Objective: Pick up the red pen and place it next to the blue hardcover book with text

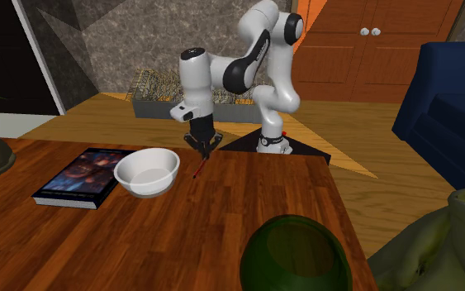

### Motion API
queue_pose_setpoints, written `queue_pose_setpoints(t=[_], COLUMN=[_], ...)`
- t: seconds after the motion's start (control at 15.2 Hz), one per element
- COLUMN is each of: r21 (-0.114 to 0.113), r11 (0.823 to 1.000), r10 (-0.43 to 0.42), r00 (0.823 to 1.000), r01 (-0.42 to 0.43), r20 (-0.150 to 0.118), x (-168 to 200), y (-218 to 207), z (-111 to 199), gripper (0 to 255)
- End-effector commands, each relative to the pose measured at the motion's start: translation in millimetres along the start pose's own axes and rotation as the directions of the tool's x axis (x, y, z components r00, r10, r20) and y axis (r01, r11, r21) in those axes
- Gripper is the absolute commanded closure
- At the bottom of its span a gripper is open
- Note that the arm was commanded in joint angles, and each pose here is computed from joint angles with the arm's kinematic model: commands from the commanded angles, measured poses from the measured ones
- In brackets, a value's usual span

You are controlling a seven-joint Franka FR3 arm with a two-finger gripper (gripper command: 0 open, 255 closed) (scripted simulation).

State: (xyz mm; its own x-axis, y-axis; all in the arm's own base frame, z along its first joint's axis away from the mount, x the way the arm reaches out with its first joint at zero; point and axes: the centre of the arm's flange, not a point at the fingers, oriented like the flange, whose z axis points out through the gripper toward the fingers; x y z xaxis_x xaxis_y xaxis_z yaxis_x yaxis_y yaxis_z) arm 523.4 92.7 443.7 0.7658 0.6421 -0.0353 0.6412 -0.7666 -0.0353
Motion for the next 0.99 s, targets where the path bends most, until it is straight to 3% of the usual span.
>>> queue_pose_setpoints(t=[0.0,0.92], r21=[0.000,0.000], r11=[1.000,1.000], r10=[-0.001,-0.001], r00=[1.000,1.000], r01=[0.001,0.001], r20=[0.001,0.001], x=[-9.7,-68.4], y=[25.9,201.1], z=[-1.5,-5.8], gripper=[255,255])
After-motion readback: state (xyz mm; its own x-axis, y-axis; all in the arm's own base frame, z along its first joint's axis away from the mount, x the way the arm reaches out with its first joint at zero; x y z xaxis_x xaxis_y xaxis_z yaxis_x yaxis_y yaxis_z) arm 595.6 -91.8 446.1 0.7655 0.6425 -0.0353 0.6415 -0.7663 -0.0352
